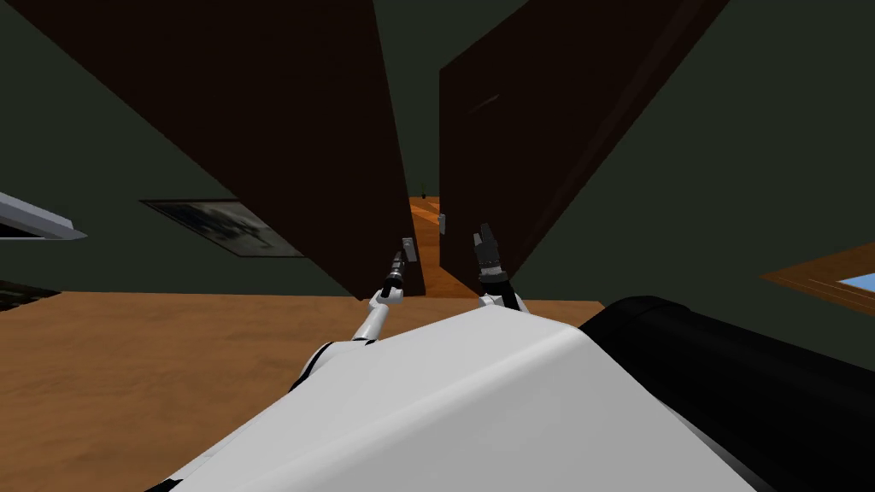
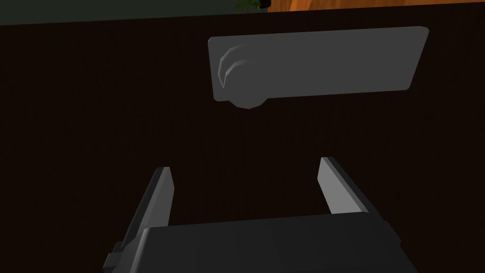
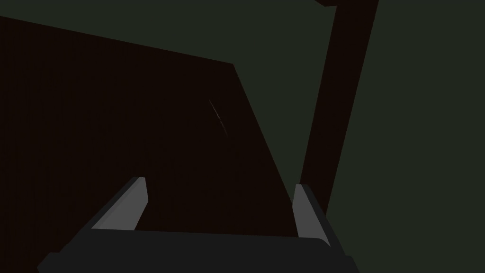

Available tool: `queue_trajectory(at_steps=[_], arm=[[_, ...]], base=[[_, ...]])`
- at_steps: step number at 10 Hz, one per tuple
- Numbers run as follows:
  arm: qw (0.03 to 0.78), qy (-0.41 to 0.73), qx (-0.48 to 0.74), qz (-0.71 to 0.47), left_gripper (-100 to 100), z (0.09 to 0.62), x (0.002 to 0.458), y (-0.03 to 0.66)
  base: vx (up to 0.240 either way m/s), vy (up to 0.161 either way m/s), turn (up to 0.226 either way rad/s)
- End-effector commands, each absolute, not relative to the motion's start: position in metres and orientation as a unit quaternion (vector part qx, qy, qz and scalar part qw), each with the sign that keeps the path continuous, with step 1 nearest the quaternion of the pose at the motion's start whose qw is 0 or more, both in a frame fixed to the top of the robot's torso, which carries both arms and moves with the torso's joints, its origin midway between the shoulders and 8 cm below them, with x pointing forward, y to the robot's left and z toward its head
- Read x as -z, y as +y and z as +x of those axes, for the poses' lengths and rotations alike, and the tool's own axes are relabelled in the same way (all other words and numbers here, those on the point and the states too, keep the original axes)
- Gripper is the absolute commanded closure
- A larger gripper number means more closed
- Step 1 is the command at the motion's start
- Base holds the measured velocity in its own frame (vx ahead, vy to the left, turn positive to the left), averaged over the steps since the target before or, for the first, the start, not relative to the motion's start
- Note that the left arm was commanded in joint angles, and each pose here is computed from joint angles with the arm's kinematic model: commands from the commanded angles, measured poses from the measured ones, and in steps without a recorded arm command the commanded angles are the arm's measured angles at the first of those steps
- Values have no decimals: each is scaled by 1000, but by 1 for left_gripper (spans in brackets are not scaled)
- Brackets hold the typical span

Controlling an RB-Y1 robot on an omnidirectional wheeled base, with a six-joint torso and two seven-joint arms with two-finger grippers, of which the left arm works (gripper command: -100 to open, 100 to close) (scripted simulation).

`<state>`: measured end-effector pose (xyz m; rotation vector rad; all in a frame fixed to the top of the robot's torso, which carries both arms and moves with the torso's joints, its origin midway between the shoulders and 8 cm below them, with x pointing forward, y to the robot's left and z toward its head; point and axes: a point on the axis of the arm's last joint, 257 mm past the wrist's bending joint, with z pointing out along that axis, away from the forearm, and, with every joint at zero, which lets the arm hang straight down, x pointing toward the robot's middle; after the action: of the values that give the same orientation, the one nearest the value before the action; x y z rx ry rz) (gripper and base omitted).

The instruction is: Push the door open

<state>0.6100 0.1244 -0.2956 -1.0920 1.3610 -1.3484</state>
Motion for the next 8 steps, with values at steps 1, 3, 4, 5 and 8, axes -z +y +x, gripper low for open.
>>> queue_trajectory(at_steps=[1,3,4,5,8], arm=[[459,551,540,-440,-100,611,296,136],[462,551,538,-440,-100,612,296,141],[463,550,537,-440,-100,612,296,143],[464,550,538,-440,-100,611,296,143],[462,548,540,-442,-100,611,296,140]], base=[[107,-28,-32],[193,-52,-19],[194,-76,-17],[195,-56,-20],[174,-39,-19]])
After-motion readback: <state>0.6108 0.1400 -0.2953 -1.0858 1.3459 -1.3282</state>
